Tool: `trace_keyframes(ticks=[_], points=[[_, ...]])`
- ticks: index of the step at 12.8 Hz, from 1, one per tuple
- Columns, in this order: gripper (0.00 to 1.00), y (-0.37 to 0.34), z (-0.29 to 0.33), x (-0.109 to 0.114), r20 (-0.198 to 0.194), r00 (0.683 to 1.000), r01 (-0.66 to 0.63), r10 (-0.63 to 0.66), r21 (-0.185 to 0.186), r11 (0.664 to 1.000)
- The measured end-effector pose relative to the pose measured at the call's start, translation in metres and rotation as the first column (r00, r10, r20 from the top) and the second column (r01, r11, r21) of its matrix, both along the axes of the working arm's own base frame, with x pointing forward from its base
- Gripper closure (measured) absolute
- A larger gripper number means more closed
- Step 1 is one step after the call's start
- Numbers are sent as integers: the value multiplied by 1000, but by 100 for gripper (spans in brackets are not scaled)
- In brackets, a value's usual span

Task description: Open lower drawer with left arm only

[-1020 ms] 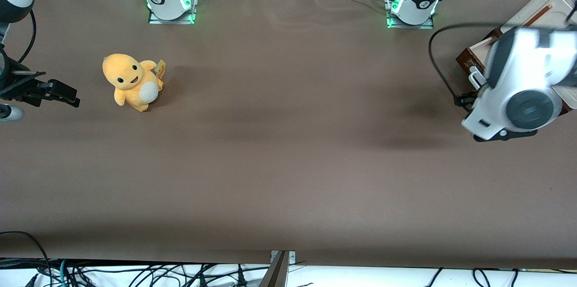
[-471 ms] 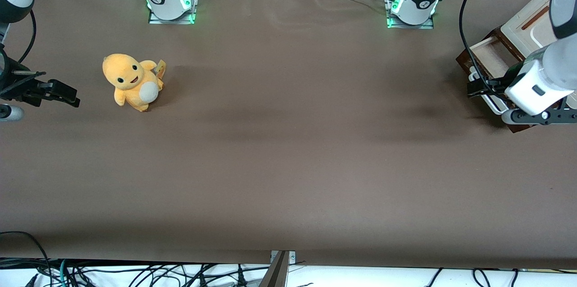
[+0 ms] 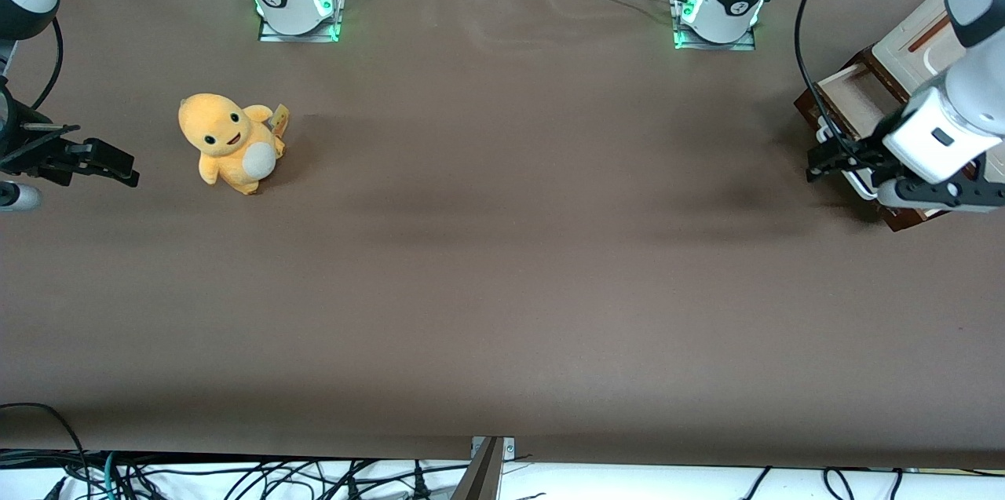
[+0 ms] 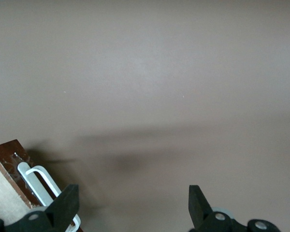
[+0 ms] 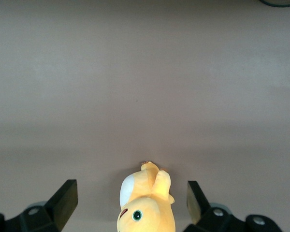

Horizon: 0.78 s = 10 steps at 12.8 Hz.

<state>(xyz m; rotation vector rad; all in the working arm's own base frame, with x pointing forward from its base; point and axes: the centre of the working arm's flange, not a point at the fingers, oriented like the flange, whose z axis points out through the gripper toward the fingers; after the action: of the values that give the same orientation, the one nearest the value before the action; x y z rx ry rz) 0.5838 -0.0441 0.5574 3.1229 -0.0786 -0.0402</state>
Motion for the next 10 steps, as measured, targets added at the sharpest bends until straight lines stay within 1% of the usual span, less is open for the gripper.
trace_keyframes(ticks=[2, 5, 10], points=[[0, -7, 4, -11, 4, 1000, 12, -12, 3, 1000], [0, -4, 3, -22, -3, 1000, 5, -5, 6, 1000], [0, -3, 1, -25, -4, 1000, 3, -3, 7, 1000]])
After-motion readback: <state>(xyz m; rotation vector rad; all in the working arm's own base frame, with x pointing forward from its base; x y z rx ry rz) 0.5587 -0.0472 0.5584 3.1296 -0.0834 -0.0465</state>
